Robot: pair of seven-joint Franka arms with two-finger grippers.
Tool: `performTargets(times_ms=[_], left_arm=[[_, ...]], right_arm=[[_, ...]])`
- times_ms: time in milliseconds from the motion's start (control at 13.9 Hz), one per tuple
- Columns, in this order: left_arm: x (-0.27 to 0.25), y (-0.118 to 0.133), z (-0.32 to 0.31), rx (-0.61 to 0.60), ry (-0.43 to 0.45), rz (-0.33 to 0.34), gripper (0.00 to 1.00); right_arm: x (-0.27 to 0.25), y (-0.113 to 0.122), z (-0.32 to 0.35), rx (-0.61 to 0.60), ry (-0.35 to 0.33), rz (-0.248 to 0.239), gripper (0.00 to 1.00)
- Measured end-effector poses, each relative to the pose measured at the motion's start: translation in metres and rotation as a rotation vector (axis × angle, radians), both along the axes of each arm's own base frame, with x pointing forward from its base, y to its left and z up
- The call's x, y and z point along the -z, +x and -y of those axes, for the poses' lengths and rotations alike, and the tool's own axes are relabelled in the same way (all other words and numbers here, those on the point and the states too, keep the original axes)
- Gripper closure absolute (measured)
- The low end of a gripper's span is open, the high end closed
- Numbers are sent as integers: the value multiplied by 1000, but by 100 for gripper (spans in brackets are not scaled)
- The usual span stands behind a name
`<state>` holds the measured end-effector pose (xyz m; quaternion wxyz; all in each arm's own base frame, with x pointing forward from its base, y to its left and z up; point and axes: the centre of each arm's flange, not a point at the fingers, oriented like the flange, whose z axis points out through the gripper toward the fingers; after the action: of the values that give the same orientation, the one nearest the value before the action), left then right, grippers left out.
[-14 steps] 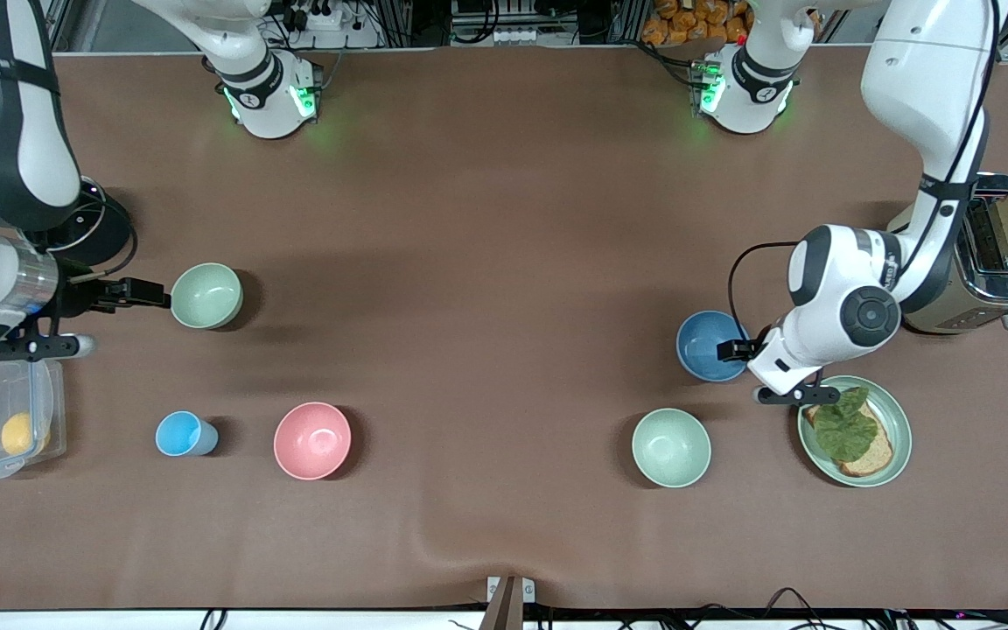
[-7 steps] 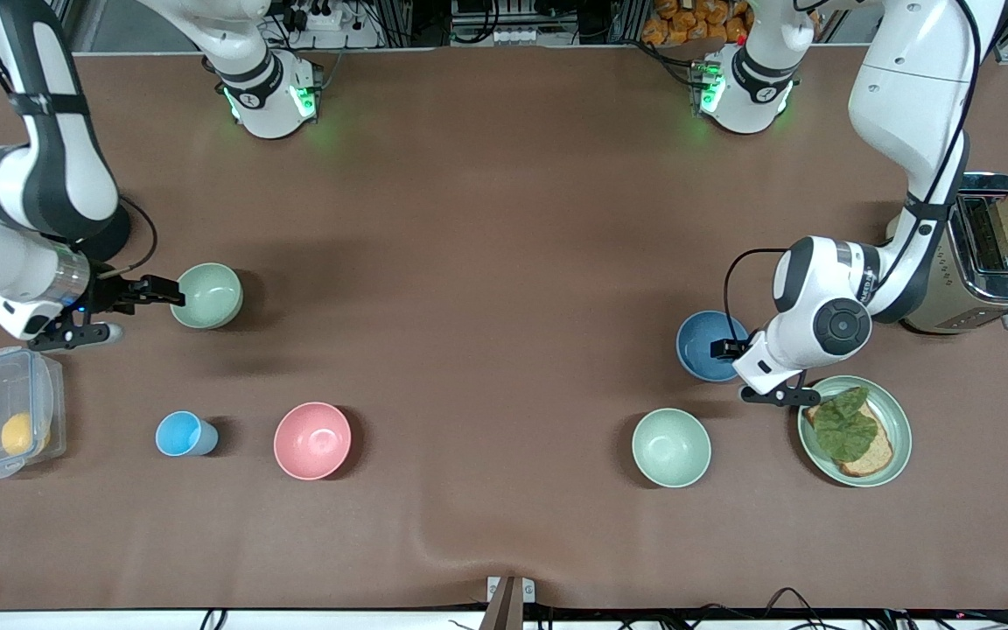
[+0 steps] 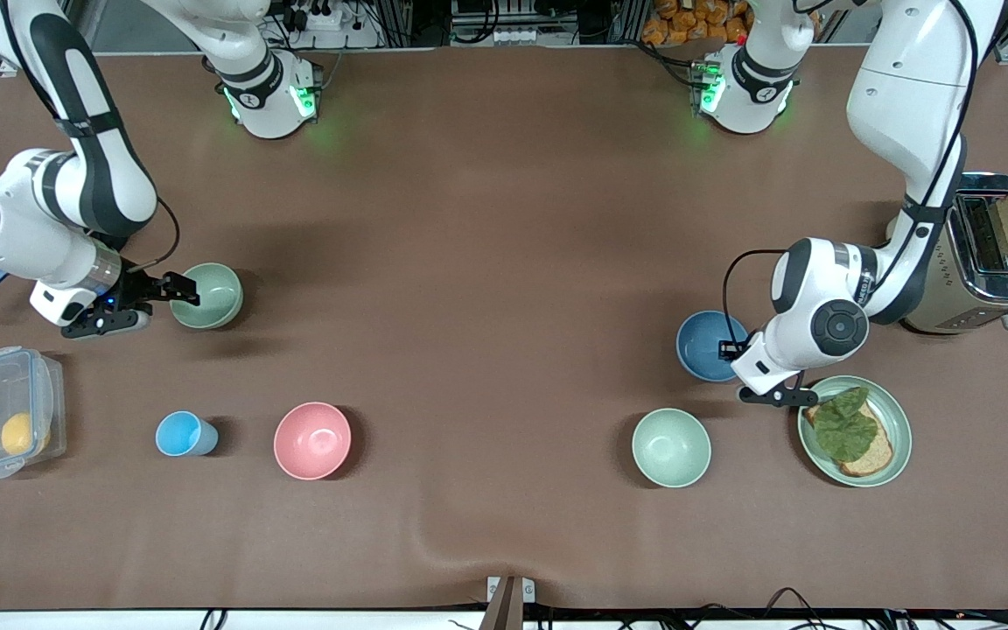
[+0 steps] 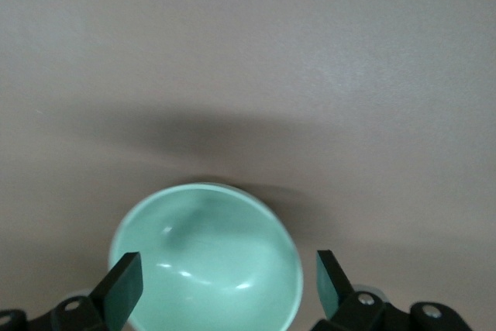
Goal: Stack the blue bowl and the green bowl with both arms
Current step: 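Grip the blue bowl with the left gripper while the right gripper grips the green bowl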
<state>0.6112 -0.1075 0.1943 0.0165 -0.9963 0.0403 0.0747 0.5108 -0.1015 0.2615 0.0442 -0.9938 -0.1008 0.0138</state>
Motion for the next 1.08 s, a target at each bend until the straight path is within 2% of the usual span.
performTargets(times_ms=[143, 215, 359, 430, 574, 789, 932, 1004, 1076], left_arm=[[0, 1, -3, -4, 0, 0, 80], [-3, 1, -3, 3, -2, 3, 86], [-6, 2, -3, 4, -3, 9, 87], [-6, 2, -3, 4, -3, 9, 87], [-6, 3, -3, 4, -3, 9, 87], [-7, 3, -3, 4, -3, 10, 87], [-7, 3, -3, 4, -4, 10, 87], [-7, 3, -3, 4, -4, 10, 87], [-7, 3, -3, 4, -4, 10, 87]], right_arm=[[17, -7, 21, -20, 2, 5, 5], [23, -9, 27, -22, 4, 0, 5], [30, -10, 29, -24, 7, -5, 17], [33, -10, 28, -25, 6, -1, 17], [41, -14, 27, -24, 0, 11, 33], [53, -22, 23, -25, 0, 9, 69], [54, -22, 23, -23, 2, 7, 89], [53, -22, 22, -23, 3, 9, 96], [51, -21, 20, -27, 6, 5, 96]])
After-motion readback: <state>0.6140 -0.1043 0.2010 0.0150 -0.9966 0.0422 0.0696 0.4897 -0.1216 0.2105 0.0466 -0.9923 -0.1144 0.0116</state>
